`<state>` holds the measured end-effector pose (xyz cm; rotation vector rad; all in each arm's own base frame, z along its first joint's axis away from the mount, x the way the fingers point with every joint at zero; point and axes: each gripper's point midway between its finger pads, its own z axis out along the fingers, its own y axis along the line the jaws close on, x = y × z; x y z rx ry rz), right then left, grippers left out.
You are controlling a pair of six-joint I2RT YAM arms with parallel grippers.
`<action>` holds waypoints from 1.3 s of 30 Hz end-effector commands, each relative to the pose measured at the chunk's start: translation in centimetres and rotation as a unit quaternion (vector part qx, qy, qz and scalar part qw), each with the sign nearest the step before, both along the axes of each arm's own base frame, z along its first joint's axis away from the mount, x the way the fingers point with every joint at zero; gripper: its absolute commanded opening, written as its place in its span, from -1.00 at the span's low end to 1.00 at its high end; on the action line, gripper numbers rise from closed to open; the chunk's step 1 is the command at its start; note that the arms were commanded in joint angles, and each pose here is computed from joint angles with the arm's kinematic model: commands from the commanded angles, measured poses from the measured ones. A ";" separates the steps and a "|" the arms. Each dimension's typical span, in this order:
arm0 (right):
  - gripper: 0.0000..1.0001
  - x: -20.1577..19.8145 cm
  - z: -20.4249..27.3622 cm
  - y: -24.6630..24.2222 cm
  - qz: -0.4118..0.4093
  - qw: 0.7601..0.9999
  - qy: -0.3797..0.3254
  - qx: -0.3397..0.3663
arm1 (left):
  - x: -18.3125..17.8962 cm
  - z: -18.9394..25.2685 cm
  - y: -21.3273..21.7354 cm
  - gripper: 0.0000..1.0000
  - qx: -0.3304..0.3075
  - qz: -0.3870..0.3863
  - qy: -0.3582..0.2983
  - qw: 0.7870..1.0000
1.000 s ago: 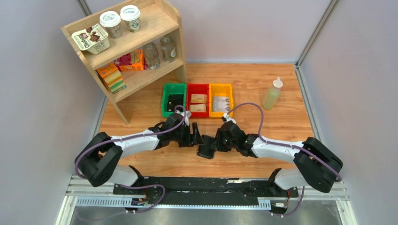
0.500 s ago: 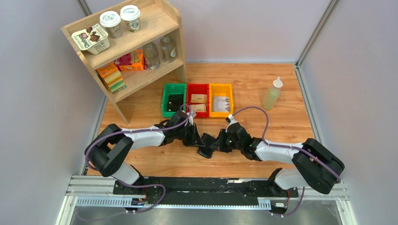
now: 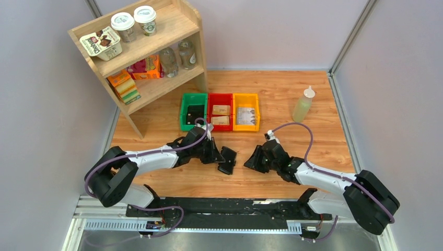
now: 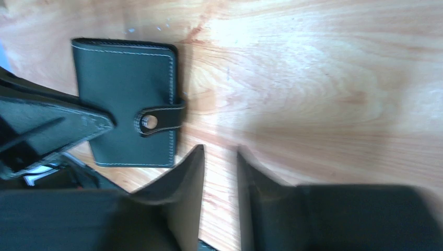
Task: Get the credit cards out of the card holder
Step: Open the card holder at the center of the board.
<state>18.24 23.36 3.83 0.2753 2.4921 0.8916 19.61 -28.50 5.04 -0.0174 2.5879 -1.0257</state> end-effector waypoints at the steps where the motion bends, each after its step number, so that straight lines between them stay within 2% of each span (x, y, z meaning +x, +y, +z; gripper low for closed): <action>1: -0.07 -0.2 -0.7 -1.6 -0.024 0.999 0.013 -0.034 | 0.6 -0.9 1.5 -0.92 0.026 0.033 -0.011 0.999; 3: 0.25 0.2 -0.6 -2.3 -0.035 0.998 0.005 -0.052 | 0.6 -0.9 1.6 -0.79 0.028 0.037 -0.012 0.999; 4: 0.38 0.2 -0.4 -2.5 -0.036 0.998 0.004 -0.058 | 0.6 -1.0 1.7 -0.65 0.029 0.038 -0.012 0.999; 5: 0.49 0.3 -0.3 -2.7 -0.037 0.997 0.003 -0.064 | 0.6 -1.0 1.7 -0.58 0.029 0.038 -0.012 0.999; 6: 0.58 0.1 -0.5 -3.1 -0.035 0.997 0.004 -0.075 | 0.6 -0.9 1.8 -0.37 0.030 0.038 -0.016 0.999; 7: 0.66 0.1 -0.4 -3.2 -0.033 0.996 0.004 -0.081 | 0.7 -0.7 1.8 -0.26 0.030 0.038 -0.018 0.999; 8: 0.74 0.0 -0.4 -3.4 -0.032 0.996 0.005 -0.087 | 0.6 -0.5 2.0 -0.03 0.034 0.036 -0.021 0.999; 10: 0.90 -0.3 -0.5 -3.7 -0.030 0.995 0.011 -0.094 | 0.3 -0.5 2.8 0.17 0.055 0.030 -0.023 0.998; 12: 1.00 -0.7 -0.7 -3.8 -0.025 0.995 0.013 -0.091 | 0.1 -0.2 3.6 0.30 0.076 0.029 -0.029 0.996; 16: 1.00 -1.7 -1.6 -4.1 -0.038 0.997 0.021 -0.068 | -0.4 0.5 5.2 0.53 0.095 0.032 -0.042 0.994; 19: 1.00 -2.9 -3.1 -4.4 -0.049 0.998 0.033 -0.035 | -0.9 1.6 6.0 0.57 0.085 0.038 -0.062 0.994; 20: 1.00 -3.8 -3.0 -3.5 -0.022 0.999 0.035 0.000 | -1.0 1.8 6.1 0.57 0.082 0.040 -0.066 0.994; 22: 1.00 -4.1 -1.5 -1.7 -0.001 0.998 0.007 0.068 | -1.7 2.4 6.5 0.57 0.063 0.037 -0.083 0.994; 23: 1.00 -4.2 -1.1 -1.4 0.000 0.997 -0.001 0.073 | -1.6 4.2 6.0 0.58 0.028 0.034 -0.112 0.993; 26: 1.00 -5.0 -1.8 -2.9 0.005 1.000 -0.005 -0.022 | -2.4 5.6 6.4 0.58 -0.026 0.039 -0.154 0.987; 27: 1.00 -4.8 -1.3 -2.9 0.004 0.999 -0.023 -0.037 | -2.4 6.8 6.5 0.58 -0.049 0.046 -0.175 0.982; 30: 1.00 -4.1 0.4 -2.3 0.008 0.997 -0.054 -0.053 | -2.8 7.0 7.7 0.58 -0.065 0.072 -0.191 0.977; 33: 1.00 -3.4 1.4 -1.4 0.028 0.993 -0.080 -0.084 | -3.2 8.9 7.3 0.59 -0.113 0.062 -0.226 0.966; 39: 1.00 -0.8 3.7 1.9 0.090 0.969 -0.140 -0.183 | -3.2 8.9 6.8 0.59 -0.118 0.049 -0.233 0.964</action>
